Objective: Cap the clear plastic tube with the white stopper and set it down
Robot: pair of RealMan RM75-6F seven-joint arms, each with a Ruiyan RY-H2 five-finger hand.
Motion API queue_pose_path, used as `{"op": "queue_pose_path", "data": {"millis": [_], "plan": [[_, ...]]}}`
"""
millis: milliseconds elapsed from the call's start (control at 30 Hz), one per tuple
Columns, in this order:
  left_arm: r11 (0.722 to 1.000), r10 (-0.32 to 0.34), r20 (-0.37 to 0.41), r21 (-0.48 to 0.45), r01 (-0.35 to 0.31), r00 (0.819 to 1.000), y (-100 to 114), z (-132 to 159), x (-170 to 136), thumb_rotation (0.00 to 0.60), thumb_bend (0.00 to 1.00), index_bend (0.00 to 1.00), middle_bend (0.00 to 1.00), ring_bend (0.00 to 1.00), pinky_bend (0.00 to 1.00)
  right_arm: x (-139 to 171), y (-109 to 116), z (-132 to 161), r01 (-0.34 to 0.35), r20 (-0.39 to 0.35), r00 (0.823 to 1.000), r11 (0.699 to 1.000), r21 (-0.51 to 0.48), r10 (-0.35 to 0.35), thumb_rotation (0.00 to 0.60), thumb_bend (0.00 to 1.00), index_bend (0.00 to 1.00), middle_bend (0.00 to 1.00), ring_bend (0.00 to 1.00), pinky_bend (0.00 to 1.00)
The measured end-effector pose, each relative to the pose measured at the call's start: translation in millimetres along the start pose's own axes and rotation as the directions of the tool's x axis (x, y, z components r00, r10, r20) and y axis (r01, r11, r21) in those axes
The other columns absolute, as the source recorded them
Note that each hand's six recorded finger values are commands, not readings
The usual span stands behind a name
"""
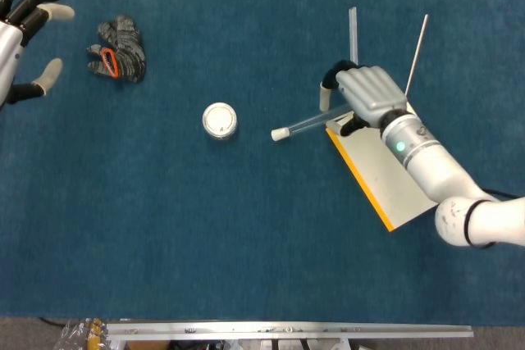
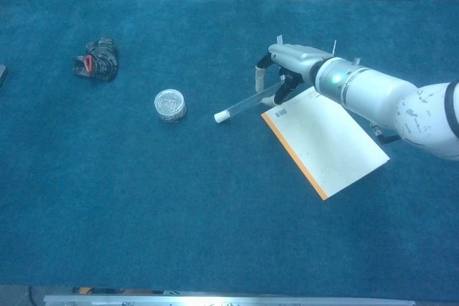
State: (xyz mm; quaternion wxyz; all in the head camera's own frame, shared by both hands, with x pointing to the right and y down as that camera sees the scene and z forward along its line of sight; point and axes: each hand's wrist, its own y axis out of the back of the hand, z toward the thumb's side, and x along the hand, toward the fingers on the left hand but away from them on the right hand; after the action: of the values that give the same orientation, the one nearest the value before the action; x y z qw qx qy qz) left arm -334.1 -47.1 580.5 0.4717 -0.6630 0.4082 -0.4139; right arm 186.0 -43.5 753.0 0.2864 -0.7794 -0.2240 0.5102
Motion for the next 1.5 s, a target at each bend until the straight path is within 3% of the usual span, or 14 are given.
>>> {"op": "queue_pose_path", "data": {"millis": [67,233,300,600,900,1000,1133,1333,1500], "plan": [[1.0,-0.002,-0.001,0.0,0.002,1.0,-0.5,-0.3,0.3,0.6,0.35,0.26,0.2,0.06,0.16,-2.8,-1.7,2.3,0.008,-0.014,1.0,1.0,0.018,-0.008,0.6,0.29,0.55,0.26,0.09,0.19],[1.0,-0.011,-0.001,0.0,0.011,1.0,-3.6,-0.3,0.2,0.6,0.35,0.26,0.2,0.05,0.16,-4.5,-7.4,4.6,-0.007,-0.036,0.999,0.999,0.047,0.009,0.6,0.29,0.24,0.14,0.01,0.12],[1.0,-0.012,-0.001,0.001,0.012,1.0,-4.2,-0.6,0.1,0.6,0.35,0.26,0.2,0.05,0.16,-4.4,-6.3,3.5,-0.007,-0.037,0.999,0.999,0.051,0.009,0.6,0.29,0.18,0.12,0.0,0.12],[1.0,-0.012,-0.003,0.008,0.012,1.0,-1.3,-2.8,-1.0,0.6,0.35,0.25,0.2,0.05,0.16,5.6,14.9,-1.1,0.036,-0.044,0.998,0.998,0.045,-0.034,0.6,0.28,0.13,0.09,0.0,0.12],[0.999,-0.001,-0.023,0.035,0.001,1.0,1.9,-12.3,-16.0,0.6,0.35,0.25,0.2,0.05,0.16,58.1,72.8,-31.1,0.19,0.003,0.982,0.98,0.063,-0.191,0.6,0.32,0.13,0.11,0.0,0.12],[0.999,-0.003,-0.039,0.054,0.005,0.999,0.3,-16.8,-21.7,0.6,0.35,0.25,0.2,0.05,0.16,86.2,89.4,-50.6,0.248,0.046,0.967,0.965,0.087,-0.252,0.6,0.35,0.13,0.12,0.0,0.12],[0.994,0.003,-0.078,0.107,0.005,0.997,-1.2,-25.4,-32.7,0.6,0.35,0.25,0.2,0.05,0.16,132.0,105.1,-87.3,0.315,0.132,0.933,0.938,0.142,-0.334,0.6,0.36,0.13,0.12,0.0,0.12],[0.987,0.04,-0.156,0.163,-0.014,0.987,-2.0,-39.8,-60.4,0.6,0.35,0.25,0.2,0.05,0.16,206.2,105.6,-133.8,0.375,0.241,0.878,0.907,0.191,-0.413,0.6,0.36,0.13,0.12,0.0,0.12],[0.983,0.065,-0.202,0.183,-0.028,0.977,-1.7,-45.6,-86.3,0.6,0.35,0.25,0.19,0.05,0.16,257.3,102.6,-156.2,0.423,0.299,0.834,0.885,0.193,-0.464,0.6,0.35,0.13,0.12,0.0,0.12]]}}
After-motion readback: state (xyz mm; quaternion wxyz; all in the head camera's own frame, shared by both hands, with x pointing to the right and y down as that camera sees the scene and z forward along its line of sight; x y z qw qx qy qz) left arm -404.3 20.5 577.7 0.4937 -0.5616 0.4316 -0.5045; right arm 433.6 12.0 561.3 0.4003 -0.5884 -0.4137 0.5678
